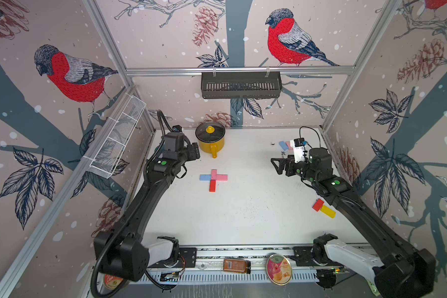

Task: Assemble the letter t with building blocks
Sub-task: Pick up the building block from the center of the board.

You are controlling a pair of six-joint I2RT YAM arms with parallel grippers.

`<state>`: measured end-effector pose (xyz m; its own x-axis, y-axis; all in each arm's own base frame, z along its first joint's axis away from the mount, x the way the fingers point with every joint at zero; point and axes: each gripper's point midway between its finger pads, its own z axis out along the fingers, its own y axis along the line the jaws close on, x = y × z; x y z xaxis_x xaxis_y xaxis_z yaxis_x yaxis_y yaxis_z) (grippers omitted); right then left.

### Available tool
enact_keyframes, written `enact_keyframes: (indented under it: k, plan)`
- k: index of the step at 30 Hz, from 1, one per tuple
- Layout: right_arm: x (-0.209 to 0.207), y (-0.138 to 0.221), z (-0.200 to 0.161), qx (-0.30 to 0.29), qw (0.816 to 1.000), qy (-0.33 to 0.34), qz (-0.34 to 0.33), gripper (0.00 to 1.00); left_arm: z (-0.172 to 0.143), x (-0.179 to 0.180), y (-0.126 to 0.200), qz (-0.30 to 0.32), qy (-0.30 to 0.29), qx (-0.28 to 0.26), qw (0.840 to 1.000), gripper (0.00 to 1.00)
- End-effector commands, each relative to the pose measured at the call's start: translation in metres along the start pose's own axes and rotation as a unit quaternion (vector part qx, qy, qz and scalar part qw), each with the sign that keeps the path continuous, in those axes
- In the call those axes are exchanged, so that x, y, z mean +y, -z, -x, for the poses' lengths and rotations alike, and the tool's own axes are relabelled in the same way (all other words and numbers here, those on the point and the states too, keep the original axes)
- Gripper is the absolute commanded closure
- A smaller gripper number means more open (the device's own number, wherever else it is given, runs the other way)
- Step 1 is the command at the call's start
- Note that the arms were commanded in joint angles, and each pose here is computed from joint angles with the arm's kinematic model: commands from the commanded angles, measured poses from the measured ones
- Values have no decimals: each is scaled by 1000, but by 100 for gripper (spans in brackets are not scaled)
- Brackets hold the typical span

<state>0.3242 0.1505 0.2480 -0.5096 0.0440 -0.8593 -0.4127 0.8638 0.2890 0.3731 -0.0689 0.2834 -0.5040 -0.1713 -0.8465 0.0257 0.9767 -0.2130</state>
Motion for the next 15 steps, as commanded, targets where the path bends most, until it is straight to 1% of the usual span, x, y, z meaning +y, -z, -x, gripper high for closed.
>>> enact_keyframes:
  k: [1,2,3,5,9,11,15]
  plan:
    - [-34,-1,-7,10,997,-20,-75,0,45,-22,39,-64,-45,-129,989,6]
    - [-44,-1,-10,16,995,-30,-91,0,51,-26,52,-76,-53,-157,983,2]
    - [-52,-2,-13,21,994,-38,-101,0,62,-31,67,-87,-58,-187,977,0]
    - [-71,-4,-19,29,990,-57,-128,0,61,-34,81,-102,-68,-213,969,0]
    - [-99,-8,-32,49,982,-75,-168,0,57,-46,94,-143,-86,-234,958,0]
    - [-115,-10,-39,59,976,-86,-194,0,50,-52,96,-168,-85,-242,952,0]
    - [-140,-14,-52,79,966,-106,-220,0,32,-67,98,-229,-89,-243,938,1]
